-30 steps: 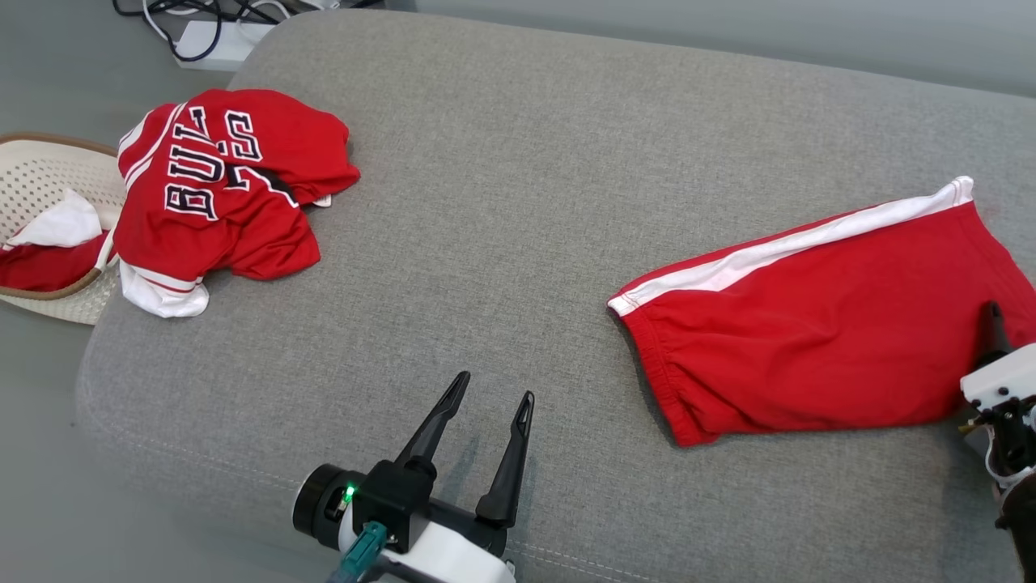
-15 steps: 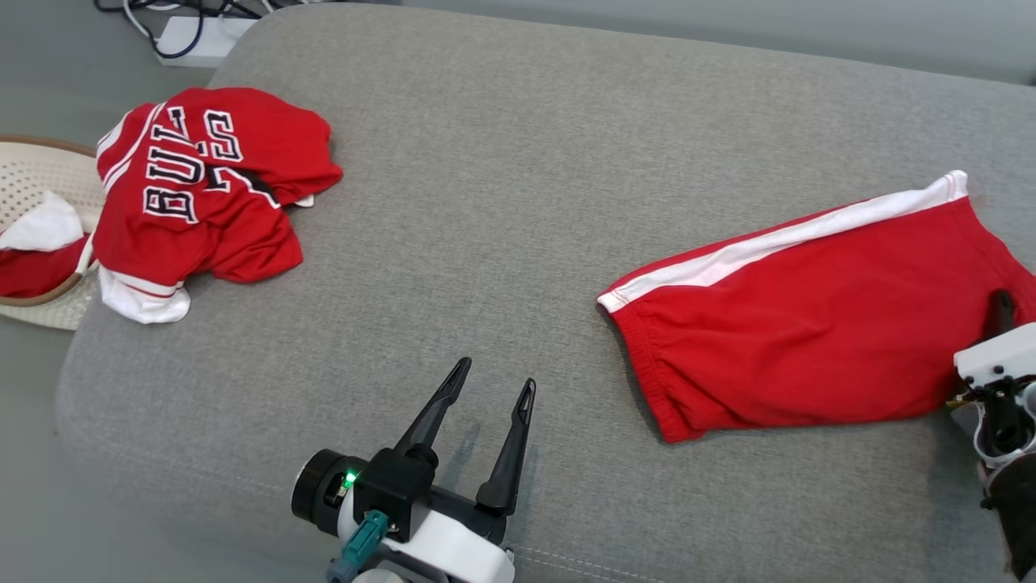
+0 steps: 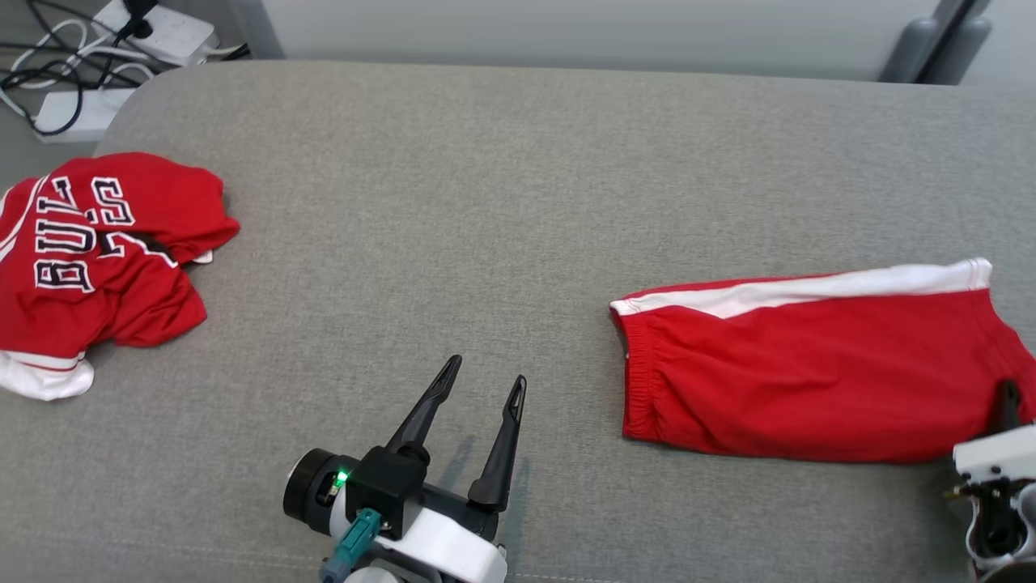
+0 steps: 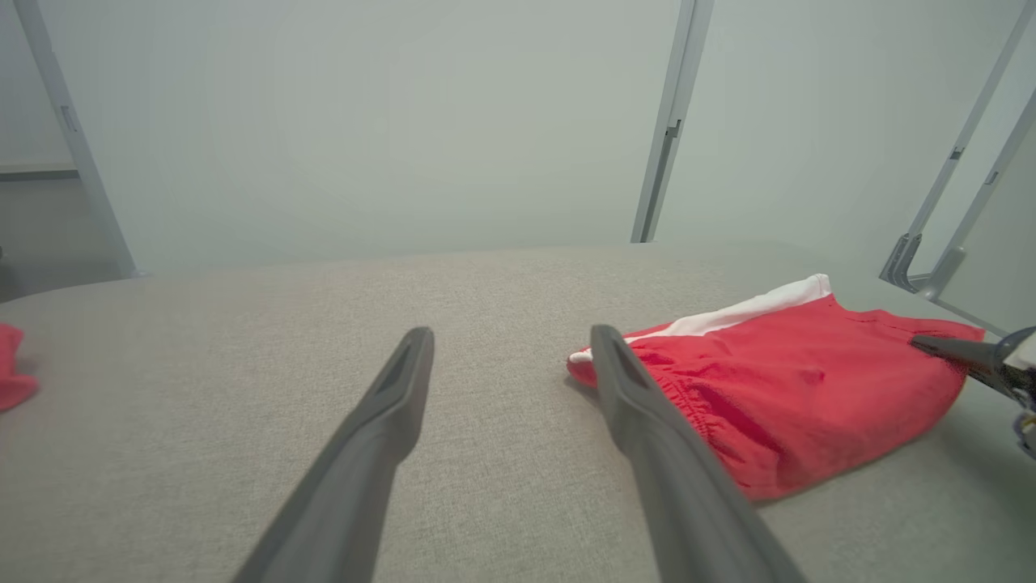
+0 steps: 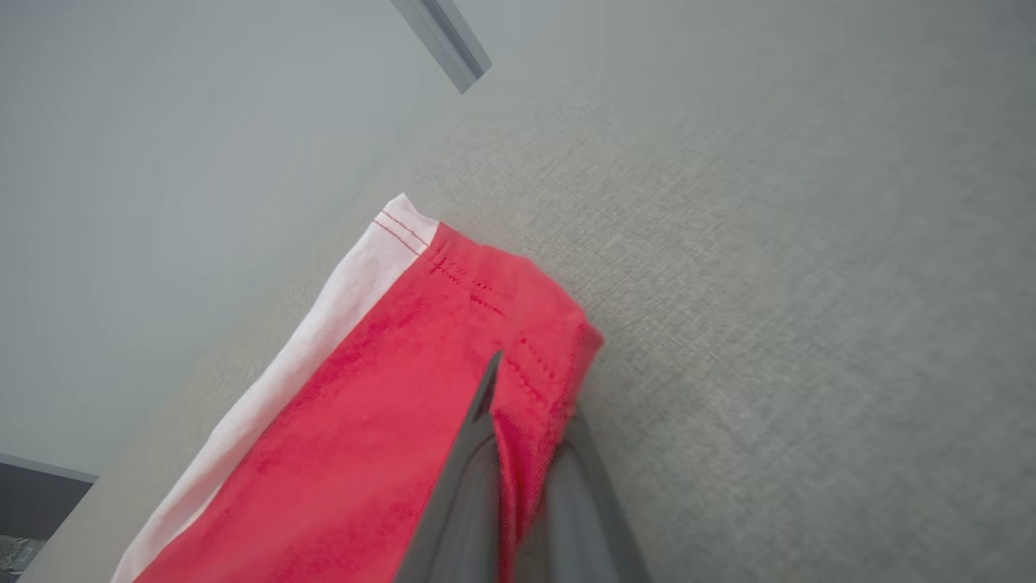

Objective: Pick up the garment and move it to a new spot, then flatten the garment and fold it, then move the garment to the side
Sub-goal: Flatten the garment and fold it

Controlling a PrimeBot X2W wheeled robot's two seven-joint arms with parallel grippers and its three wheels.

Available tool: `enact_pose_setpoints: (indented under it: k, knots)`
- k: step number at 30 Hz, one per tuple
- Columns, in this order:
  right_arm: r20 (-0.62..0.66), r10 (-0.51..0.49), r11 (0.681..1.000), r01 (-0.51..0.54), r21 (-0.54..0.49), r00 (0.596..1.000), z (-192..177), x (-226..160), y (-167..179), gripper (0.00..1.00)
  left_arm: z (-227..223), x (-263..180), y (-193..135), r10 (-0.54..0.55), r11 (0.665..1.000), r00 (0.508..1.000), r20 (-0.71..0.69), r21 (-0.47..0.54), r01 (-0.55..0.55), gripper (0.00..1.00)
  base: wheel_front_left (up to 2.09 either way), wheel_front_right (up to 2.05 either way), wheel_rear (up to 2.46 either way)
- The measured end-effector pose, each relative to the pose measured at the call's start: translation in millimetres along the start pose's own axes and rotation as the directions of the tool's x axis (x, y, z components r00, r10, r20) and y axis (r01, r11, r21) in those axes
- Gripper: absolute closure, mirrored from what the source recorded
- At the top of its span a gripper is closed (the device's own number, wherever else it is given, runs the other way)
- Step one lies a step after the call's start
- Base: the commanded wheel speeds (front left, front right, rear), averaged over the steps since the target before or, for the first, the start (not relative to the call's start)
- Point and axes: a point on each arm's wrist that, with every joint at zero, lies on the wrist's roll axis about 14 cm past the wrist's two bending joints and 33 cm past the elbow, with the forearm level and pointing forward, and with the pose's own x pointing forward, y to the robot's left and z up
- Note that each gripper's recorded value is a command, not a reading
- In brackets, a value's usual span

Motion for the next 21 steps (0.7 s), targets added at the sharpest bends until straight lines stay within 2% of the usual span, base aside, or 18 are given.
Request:
enact_pose_setpoints:
  k: [5,15,17,19,21]
  knots:
    - [0.045,-0.074,0.997,0.073,0.028,0.996,-0.4,-27.8,-27.8,1.0,5.6,1.9,-10.0,-0.031,1.0,0.999,0.018,-0.002,0.031,0.0,0.0,0.0,0.0]
    - [0.101,-0.122,0.992,0.12,0.03,0.987,9.5,-49.9,-45.6,1.0,6.8,-0.5,-25.7,-0.073,0.997,0.997,0.021,-0.017,0.073,0.0,0.0,0.0,0.0]
    - [0.103,-0.127,0.992,0.124,0.038,0.986,10.6,-51.4,-47.3,0.67,7.8,-0.4,-27.9,-0.079,0.997,0.997,0.023,-0.022,0.079,0.0,0.0,0.0,0.0]
    - [0.102,-0.132,0.991,0.127,0.05,0.986,10.1,-53.0,-48.6,0.0,8.7,-0.4,-29.6,-0.084,0.996,0.996,0.026,-0.023,0.084,0.0,0.0,0.0,0.0]
    - [0.095,-0.142,0.989,0.136,0.061,0.985,8.2,-55.3,-51.6,0.0,10.0,-0.3,-31.3,-0.088,0.996,0.996,0.03,-0.022,0.089,0.0,0.0,0.0,0.0]
